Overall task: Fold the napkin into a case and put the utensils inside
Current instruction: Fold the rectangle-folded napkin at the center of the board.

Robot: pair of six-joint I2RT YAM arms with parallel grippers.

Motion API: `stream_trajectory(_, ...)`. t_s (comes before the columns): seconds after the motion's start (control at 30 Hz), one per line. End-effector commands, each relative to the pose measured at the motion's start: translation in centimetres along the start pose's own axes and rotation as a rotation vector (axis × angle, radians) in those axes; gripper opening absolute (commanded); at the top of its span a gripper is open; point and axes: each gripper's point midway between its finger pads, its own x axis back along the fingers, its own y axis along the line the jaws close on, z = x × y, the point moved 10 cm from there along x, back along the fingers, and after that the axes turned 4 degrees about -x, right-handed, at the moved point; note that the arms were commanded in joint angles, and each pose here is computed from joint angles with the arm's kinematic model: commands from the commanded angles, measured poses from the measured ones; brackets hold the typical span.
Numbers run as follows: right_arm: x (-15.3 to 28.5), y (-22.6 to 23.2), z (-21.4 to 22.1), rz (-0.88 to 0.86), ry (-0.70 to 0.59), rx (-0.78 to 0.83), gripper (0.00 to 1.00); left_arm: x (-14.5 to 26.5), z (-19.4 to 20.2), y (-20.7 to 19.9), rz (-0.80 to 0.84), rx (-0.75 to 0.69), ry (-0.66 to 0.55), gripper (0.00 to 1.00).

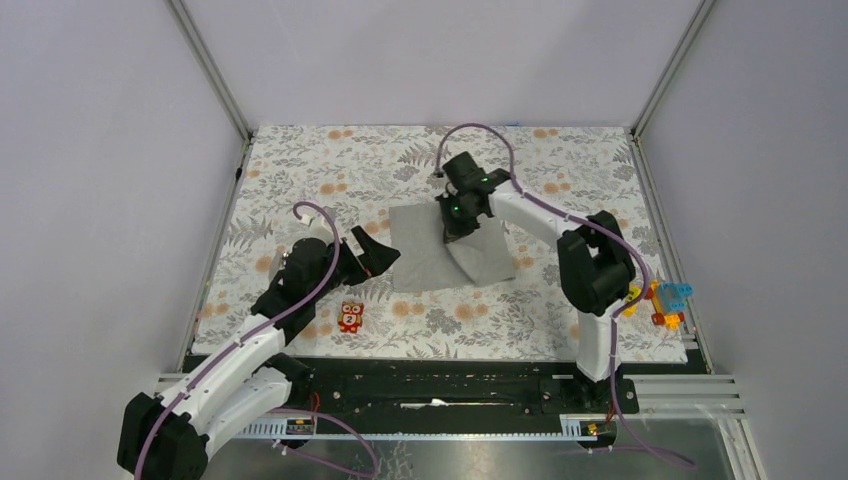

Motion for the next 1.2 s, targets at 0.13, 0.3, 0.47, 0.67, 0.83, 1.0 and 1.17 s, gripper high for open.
stream_trajectory(0.13, -3.0, 6.3, -0.2, -0.187, 0.053, -0.019, 0.00, 1.2, -0.7, -0.1, -0.041, -0.009, -0.050, 0.99)
stream_trajectory(0.3, -4.1, 6.9, -0.8, -0.234, 0.051, -0.039, 0.00, 1.6, -1.0, 0.1, -0.085, -0.046, -0.068, 0.99)
stream_trajectory(0.47, -3.9, 7.4, -1.5, -0.243, 0.020, -0.053, 0.00, 1.7, -1.1, 0.1, -0.084, -0.052, -0.081, 0.99)
stream_trajectory(0.67, -4.0, 7.9, -2.5, -0.251, -0.001, -0.056, 0.00, 1.6, -1.2, 0.1, -0.090, -0.062, -0.082, 0.99)
stream_trajectory(0.83, -5.3, 7.7, -2.4, -0.237, 0.021, -0.061, 0.00, 1.7, -1.2, 0.1, -0.091, -0.069, -0.082, 0.99)
stream_trajectory(1.0, -6.3, 7.6, -2.4, -0.230, 0.039, -0.072, 0.00, 1.8, -1.3, 0.1, -0.090, -0.070, -0.082, 0.99)
stream_trajectory(1.17, -6.0, 7.8, -2.4, -0.256, 0.046, -0.075, 0.33, 1.6, -1.2, 0.2, -0.101, -0.071, -0.078, 0.99)
